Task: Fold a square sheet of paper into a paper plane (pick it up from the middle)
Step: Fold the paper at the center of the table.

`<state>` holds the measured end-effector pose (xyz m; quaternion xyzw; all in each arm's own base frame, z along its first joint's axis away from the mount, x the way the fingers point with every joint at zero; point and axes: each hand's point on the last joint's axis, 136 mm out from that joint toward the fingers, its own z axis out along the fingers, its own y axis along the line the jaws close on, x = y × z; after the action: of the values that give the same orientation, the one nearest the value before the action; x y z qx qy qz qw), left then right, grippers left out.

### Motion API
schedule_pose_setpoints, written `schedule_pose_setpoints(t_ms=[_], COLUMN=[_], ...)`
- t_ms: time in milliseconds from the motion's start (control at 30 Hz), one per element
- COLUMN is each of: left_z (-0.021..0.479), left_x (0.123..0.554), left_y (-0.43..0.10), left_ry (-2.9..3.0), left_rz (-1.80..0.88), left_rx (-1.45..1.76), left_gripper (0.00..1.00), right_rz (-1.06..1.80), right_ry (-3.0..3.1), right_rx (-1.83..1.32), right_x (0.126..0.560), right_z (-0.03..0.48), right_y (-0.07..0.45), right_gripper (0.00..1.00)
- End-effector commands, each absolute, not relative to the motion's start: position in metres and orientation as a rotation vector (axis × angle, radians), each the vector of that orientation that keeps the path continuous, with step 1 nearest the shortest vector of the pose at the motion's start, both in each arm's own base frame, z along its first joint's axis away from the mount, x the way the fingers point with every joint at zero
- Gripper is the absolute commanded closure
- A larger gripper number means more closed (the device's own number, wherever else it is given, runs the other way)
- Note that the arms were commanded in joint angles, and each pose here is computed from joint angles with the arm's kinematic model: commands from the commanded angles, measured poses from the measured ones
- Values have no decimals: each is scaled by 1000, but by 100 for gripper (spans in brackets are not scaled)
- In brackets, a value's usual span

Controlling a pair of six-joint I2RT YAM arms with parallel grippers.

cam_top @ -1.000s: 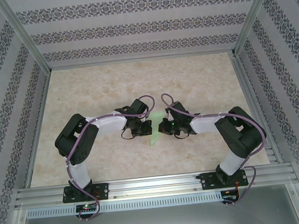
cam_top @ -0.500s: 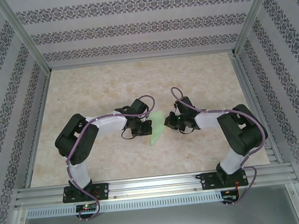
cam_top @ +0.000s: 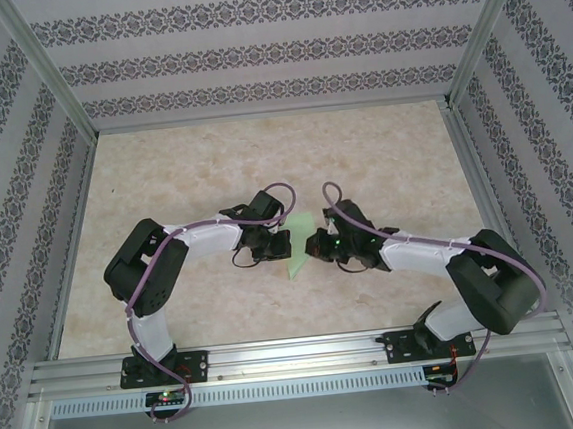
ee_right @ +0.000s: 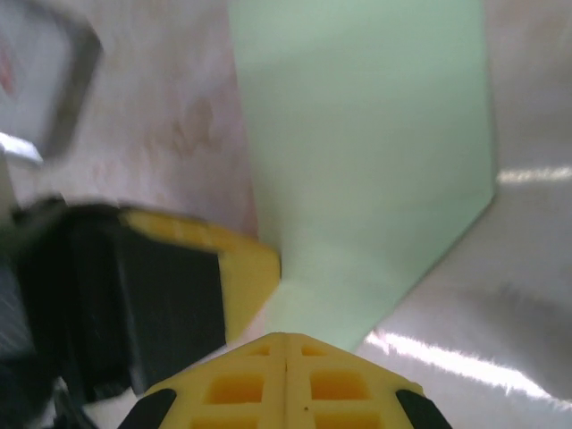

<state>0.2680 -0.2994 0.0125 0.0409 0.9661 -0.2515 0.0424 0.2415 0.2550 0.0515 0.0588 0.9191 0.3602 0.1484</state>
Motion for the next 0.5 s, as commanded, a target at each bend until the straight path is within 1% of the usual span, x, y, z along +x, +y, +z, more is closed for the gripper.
schedule_pose_setpoints(t_ms=[0,300,467], left_z=[-55,-57,-56], left_x=[238,237,237], left_y=[-235,-235,-235], left_ry=[3143,3145,3143], left_rz=[-337,-343,-346], left_rx=[8,1,0], left_gripper=[100,100,100], right_rz=[1127,1184,1155], right_ry=[2611,2681,2741], right_rx=[178,132,129], right_x=[234,225,216], right_z=[57,37,22], right_y=[271,301,299], right_gripper=[100,100,100])
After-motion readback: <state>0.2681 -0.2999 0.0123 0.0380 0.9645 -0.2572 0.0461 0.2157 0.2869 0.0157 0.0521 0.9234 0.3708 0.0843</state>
